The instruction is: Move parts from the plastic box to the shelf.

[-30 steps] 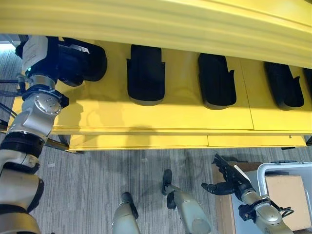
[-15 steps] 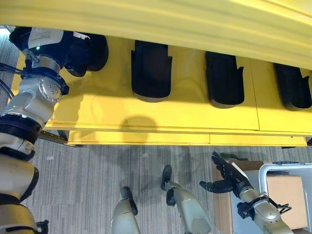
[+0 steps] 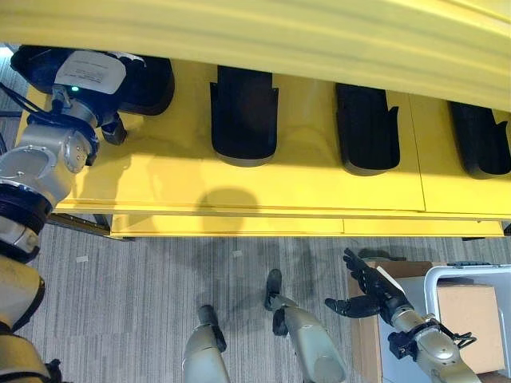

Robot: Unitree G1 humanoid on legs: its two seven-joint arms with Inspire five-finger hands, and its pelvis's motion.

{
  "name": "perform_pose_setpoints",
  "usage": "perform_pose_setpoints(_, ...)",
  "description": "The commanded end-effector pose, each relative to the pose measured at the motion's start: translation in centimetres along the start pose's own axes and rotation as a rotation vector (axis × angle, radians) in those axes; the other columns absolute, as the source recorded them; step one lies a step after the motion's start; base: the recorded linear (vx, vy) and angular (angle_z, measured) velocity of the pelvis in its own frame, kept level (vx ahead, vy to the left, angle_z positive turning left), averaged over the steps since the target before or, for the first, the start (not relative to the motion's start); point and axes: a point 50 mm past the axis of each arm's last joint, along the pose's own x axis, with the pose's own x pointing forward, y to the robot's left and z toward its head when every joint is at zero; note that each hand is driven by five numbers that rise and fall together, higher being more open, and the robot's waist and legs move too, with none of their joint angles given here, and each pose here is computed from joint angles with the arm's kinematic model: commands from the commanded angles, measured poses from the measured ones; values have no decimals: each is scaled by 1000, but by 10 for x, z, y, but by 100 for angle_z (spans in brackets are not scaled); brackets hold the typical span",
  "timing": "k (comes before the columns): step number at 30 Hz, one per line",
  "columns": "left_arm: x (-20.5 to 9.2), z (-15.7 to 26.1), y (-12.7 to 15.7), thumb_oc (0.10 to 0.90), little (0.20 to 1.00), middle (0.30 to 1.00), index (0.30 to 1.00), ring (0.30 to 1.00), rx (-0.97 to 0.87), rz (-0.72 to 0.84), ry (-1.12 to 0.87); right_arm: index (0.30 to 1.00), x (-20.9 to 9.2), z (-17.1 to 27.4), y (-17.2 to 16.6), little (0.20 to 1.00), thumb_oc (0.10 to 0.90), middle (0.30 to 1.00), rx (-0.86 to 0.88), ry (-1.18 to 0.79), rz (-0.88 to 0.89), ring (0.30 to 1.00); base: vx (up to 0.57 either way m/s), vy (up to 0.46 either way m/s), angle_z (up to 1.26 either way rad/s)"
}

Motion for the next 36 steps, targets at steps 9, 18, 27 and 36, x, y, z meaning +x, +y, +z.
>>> perform_pose_setpoints(9,-14,-25,7,900,1000,1000,1000,1000,306,-137,-4,1000,-24,28,-25,1000,900,1000,-138,-114,-8,1000,0,0,0)
perform_pose_setpoints(18,-38,-48,-37,900,1000,1000,1000,1000,475,-383,-4,1000,-26,35,-26,1000,900,1000,-181,-127,21,1000,0,0,0)
perform_pose_setpoints(27,-49,-47,-49,900,1000,1000,1000,1000,537,-456,-58,1000,-26,36,-28,1000,900,1000,-187,-126,23,1000,0,0,0)
perform_pose_setpoints(36,-59,-37,-49,900,1000,1000,1000,1000,682,-464,-185,1000,-28,39,-30,1000,900,1000,-212,-127,28,1000,0,0,0)
